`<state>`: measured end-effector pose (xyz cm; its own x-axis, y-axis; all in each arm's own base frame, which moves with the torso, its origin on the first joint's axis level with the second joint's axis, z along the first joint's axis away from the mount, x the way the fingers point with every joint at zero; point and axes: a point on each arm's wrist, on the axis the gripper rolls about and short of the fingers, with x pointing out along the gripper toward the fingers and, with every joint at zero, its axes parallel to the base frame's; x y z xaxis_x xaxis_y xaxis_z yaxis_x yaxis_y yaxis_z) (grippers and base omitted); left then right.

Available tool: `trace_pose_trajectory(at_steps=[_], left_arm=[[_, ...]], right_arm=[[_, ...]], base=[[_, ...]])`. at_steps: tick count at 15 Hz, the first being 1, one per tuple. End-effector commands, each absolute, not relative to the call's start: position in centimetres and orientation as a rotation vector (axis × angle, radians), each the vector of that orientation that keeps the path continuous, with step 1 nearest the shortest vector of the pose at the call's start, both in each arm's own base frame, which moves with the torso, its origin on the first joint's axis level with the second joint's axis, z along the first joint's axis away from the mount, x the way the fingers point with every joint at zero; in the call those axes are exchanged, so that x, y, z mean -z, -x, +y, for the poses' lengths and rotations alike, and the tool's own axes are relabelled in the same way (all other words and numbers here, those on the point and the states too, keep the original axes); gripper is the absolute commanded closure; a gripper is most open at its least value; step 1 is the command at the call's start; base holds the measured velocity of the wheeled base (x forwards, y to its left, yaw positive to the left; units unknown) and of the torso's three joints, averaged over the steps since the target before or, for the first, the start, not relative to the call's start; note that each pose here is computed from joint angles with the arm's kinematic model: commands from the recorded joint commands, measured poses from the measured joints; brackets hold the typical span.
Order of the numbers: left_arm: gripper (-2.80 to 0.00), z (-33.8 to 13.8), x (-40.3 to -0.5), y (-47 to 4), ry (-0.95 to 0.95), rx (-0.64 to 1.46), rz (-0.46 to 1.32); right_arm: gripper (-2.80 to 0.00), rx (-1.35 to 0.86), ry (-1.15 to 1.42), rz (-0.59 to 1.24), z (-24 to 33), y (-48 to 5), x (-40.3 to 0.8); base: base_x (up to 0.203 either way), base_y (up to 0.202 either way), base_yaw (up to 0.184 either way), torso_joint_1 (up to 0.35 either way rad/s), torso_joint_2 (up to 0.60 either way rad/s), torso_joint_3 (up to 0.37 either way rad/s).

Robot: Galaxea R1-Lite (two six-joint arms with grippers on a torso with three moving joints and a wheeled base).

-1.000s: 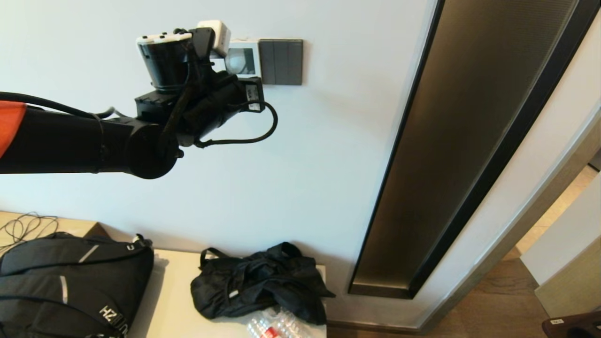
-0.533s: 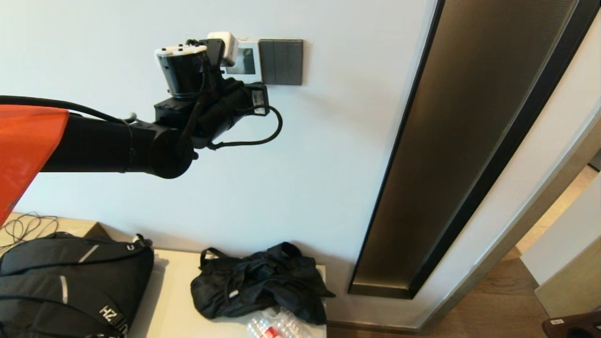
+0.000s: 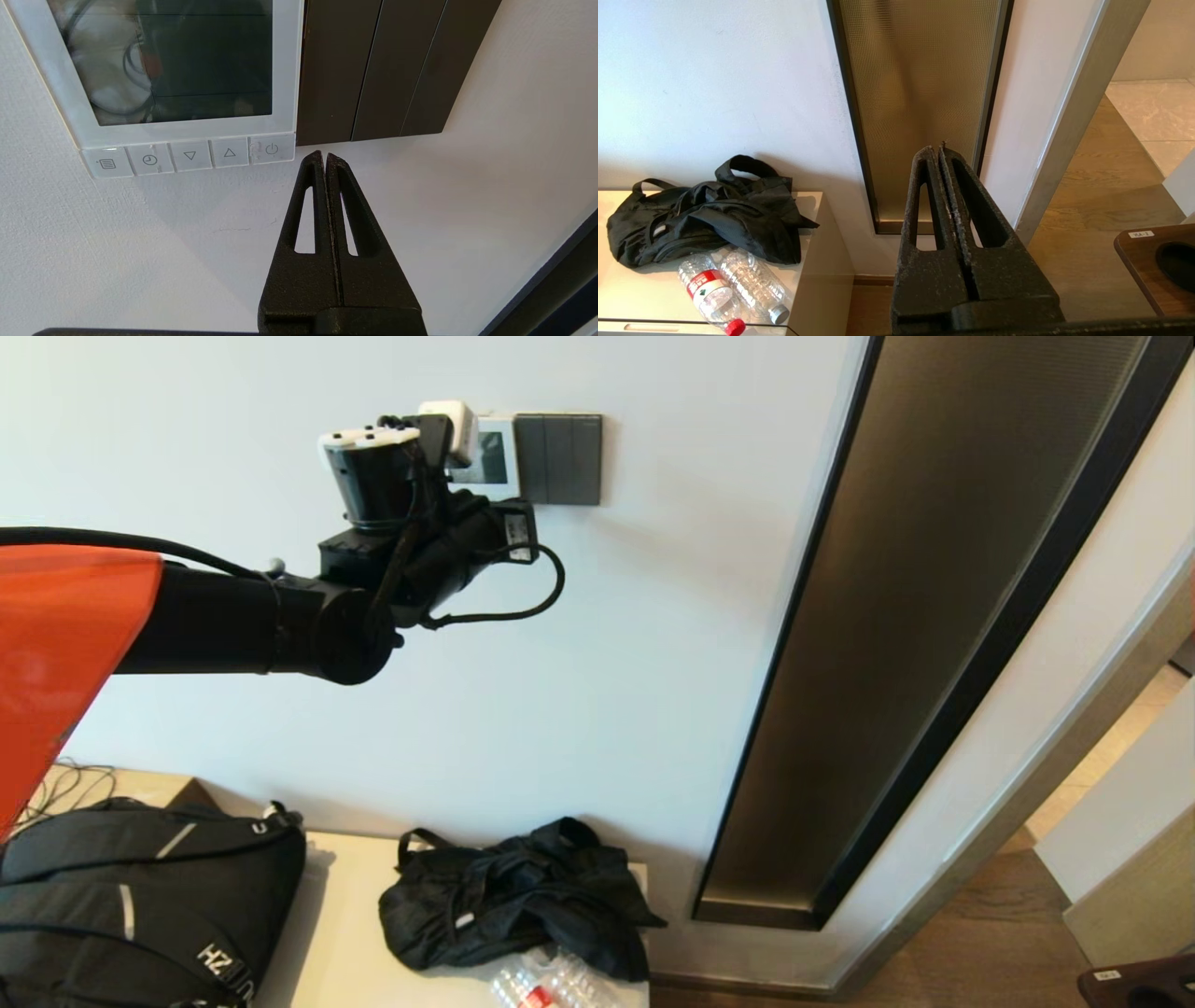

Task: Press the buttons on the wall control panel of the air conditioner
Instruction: Turn on the central air conditioner

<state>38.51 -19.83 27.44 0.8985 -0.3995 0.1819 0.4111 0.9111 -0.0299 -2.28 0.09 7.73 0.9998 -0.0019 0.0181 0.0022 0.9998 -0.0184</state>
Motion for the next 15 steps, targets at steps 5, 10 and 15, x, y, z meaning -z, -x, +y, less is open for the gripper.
trace_pose_trajectory(at_steps=[5, 10, 15], left_arm=[[0.0, -19.5, -27.3, -39.8, 0.07, 0.4, -0.19], [0.0, -18.9, -27.0, -40.7, 0.064, 0.379, -0.182], [0.0, -18.8, -27.3, -40.3, 0.067, 0.38, -0.189]], right_arm=[[0.0, 0.001, 0.019, -0.017, 0.1, 2.3, -7.7], [0.0, 0.002, 0.019, -0.017, 0.1, 2.3, -7.7], [0.0, 0.002, 0.019, -0.017, 0.1, 2.3, -7.7]], base=[[0.0, 0.0, 0.0, 0.0, 0.0, 0.0], [0.0, 0.0, 0.0, 0.0, 0.0, 0.0], [0.0, 0.0, 0.0, 0.0, 0.0, 0.0]])
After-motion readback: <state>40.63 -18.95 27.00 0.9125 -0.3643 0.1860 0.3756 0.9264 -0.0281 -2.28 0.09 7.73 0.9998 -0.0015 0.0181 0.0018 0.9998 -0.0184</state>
